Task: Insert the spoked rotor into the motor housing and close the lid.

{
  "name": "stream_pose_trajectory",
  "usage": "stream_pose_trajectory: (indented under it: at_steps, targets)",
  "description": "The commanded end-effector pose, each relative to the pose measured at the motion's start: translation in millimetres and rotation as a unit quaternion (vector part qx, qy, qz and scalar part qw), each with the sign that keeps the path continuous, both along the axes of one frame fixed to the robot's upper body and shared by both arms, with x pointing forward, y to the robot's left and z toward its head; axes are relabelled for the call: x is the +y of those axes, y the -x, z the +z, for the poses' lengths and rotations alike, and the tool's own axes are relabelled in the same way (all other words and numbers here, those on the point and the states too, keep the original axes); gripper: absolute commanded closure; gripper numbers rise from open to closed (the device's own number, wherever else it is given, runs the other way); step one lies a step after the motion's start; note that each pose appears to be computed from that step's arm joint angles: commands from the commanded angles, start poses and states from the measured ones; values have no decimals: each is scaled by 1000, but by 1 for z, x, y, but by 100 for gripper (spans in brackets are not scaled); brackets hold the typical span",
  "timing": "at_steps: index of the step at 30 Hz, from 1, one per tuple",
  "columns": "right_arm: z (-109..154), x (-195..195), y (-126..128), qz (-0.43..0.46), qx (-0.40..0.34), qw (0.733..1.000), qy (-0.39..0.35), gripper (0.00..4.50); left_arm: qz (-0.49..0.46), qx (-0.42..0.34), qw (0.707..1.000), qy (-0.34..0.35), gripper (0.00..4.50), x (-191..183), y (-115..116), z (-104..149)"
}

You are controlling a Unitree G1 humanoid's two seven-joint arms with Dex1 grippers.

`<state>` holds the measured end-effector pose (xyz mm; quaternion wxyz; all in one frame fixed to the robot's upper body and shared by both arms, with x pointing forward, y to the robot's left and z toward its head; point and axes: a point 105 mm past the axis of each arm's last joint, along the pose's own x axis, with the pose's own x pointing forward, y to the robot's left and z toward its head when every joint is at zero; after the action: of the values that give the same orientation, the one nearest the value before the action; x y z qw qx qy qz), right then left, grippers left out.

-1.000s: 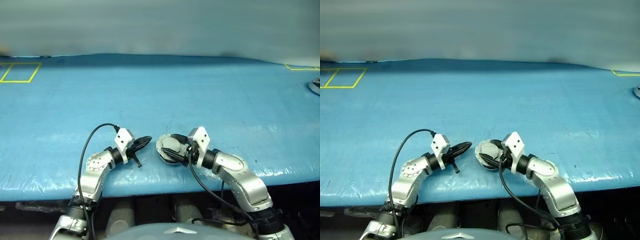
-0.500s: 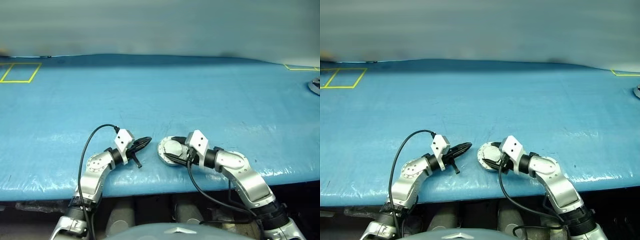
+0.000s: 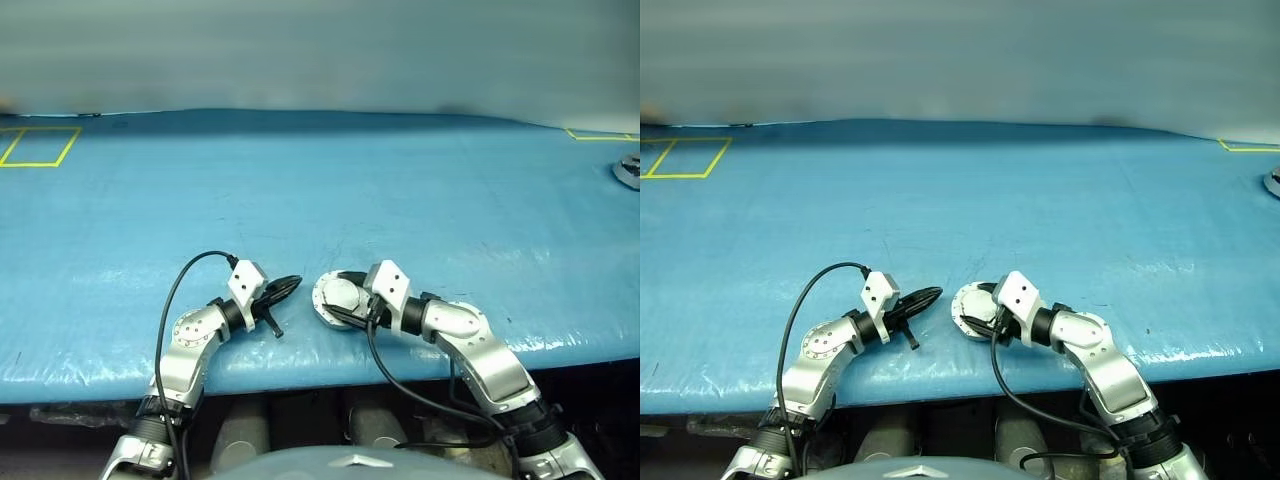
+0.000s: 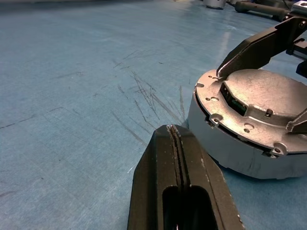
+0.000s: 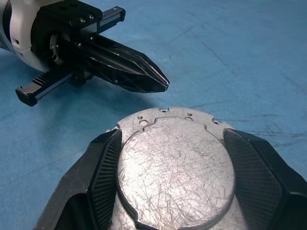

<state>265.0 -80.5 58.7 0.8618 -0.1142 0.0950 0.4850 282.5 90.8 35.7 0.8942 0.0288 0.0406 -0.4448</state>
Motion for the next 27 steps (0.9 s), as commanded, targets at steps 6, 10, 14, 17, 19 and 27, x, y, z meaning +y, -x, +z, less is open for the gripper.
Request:
stream_pose_trajectory:
  at_steps: [6, 10, 14, 17, 19, 27]
  targets:
    - [-25, -7, 2, -19, 40, 998, 33, 147, -7, -19, 1000, 7, 450, -4, -1, 10]
    - [-20, -10, 1, -21, 47, 999, 14, 147, -8, -20, 1000, 6, 450, -4, -1, 10]
    - [-5, -7, 4, -3, 55, 998, -22, 147, -10, -19, 1000, 6, 450, -5, -1, 9]
    - [4, -3, 9, 20, 55, 998, -36, 147, -12, -19, 1000, 7, 450, -6, -1, 9]
    - [5, -2, 9, 23, 50, 998, -30, 147, -13, -19, 1000, 7, 450, -6, 0, 10]
    - [-17, -11, 4, 7, 37, 999, 39, 147, -12, -19, 1000, 7, 450, -7, 0, 9]
